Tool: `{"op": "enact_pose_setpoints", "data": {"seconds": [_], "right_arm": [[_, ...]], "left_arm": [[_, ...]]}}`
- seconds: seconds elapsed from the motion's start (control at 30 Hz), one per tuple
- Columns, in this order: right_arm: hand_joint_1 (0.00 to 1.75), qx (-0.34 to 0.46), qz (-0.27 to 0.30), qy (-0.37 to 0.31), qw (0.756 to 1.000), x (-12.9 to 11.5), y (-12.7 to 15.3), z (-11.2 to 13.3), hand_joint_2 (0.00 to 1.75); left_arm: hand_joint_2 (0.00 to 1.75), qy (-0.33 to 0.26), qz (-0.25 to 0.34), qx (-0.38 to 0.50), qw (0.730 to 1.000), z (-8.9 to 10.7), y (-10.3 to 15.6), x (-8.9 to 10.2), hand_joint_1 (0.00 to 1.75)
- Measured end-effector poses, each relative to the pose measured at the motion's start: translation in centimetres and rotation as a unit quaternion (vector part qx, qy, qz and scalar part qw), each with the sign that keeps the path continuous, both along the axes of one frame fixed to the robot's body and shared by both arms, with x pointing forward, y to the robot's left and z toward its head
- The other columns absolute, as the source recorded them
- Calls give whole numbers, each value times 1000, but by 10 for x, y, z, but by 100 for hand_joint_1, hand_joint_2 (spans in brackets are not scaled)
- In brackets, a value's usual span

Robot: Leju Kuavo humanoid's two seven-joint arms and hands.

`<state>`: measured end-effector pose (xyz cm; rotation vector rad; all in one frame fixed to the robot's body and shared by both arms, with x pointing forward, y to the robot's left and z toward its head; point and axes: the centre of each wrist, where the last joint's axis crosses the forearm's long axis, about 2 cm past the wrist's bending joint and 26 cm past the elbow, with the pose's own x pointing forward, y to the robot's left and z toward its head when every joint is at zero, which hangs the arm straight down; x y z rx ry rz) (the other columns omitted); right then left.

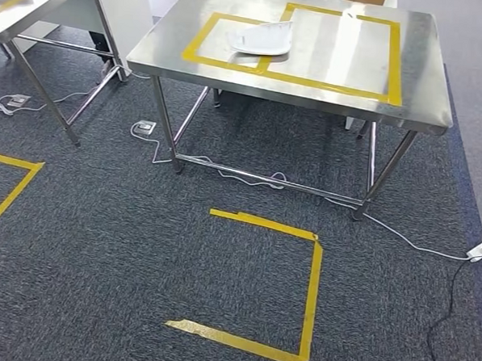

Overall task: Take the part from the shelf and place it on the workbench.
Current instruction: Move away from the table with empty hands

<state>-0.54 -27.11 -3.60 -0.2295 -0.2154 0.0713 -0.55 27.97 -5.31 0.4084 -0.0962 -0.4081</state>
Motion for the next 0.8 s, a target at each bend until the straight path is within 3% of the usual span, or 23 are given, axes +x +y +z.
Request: {"op": "enact_pose_setpoints", "data": {"seconds": [0.8], "right_arm": [[0, 0, 6, -6, 1000, 8, 0, -2, 0]], "left_arm": [[0, -2, -16, -7, 1000, 6, -7, -1, 0]]}}
